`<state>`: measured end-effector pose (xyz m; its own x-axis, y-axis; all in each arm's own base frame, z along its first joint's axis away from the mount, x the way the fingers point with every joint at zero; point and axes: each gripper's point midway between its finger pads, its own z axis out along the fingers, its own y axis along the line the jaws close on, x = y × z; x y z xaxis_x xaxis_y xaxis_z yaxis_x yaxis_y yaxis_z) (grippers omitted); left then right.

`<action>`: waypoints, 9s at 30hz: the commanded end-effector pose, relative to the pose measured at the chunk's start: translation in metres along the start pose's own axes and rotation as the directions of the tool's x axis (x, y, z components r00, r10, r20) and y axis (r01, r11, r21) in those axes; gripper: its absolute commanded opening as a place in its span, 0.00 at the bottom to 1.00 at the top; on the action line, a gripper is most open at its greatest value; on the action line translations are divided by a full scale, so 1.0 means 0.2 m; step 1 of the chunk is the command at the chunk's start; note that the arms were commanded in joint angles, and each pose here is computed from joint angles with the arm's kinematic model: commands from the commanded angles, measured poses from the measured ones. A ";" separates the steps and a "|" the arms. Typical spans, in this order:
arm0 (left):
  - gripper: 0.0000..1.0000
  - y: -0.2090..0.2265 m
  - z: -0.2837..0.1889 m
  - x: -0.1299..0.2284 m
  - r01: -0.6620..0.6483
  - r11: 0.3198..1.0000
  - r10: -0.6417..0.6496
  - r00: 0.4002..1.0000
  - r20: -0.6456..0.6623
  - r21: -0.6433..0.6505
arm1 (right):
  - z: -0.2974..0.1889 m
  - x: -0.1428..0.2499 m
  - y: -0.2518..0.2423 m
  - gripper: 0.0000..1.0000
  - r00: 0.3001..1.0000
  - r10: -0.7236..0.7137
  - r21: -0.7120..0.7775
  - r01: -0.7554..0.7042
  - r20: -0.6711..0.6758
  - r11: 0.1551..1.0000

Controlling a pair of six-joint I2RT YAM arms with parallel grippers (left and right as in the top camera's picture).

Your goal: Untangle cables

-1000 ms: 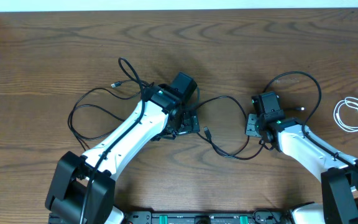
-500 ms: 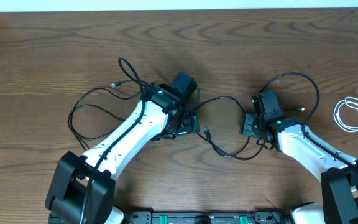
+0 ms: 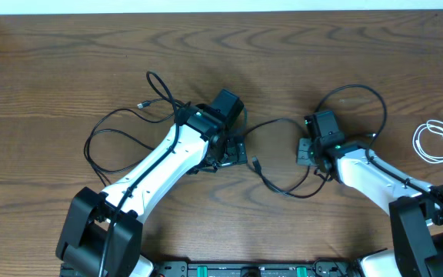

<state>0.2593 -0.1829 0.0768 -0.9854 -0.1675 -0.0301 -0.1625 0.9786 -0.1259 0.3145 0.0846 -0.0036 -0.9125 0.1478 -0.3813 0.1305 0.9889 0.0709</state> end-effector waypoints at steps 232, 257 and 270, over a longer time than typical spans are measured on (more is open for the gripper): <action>0.98 1.46 0.09 -0.25 0.423 0.905 -0.424 0.902 0.076 0.041 | 0.51 -0.34 0.04 0.99 0.936 -0.029 0.138 0.082 -0.351 0.987; 0.98 1.46 0.09 -0.25 0.423 0.905 -0.424 0.902 0.076 0.041 | 0.52 -0.34 0.04 0.99 0.936 -0.029 0.137 0.082 -0.351 0.987; 0.98 1.46 0.09 -0.25 0.423 0.905 -0.424 0.902 0.076 0.041 | 0.52 -0.34 0.04 0.99 0.936 -0.029 0.137 0.082 -0.351 0.987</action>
<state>0.2652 0.1083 0.0284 -0.8080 -0.5860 -0.0610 -0.5681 0.8024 -0.1830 0.4646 0.0926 -0.0032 -0.9664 0.1273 -0.2231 0.1315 0.9913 -0.0038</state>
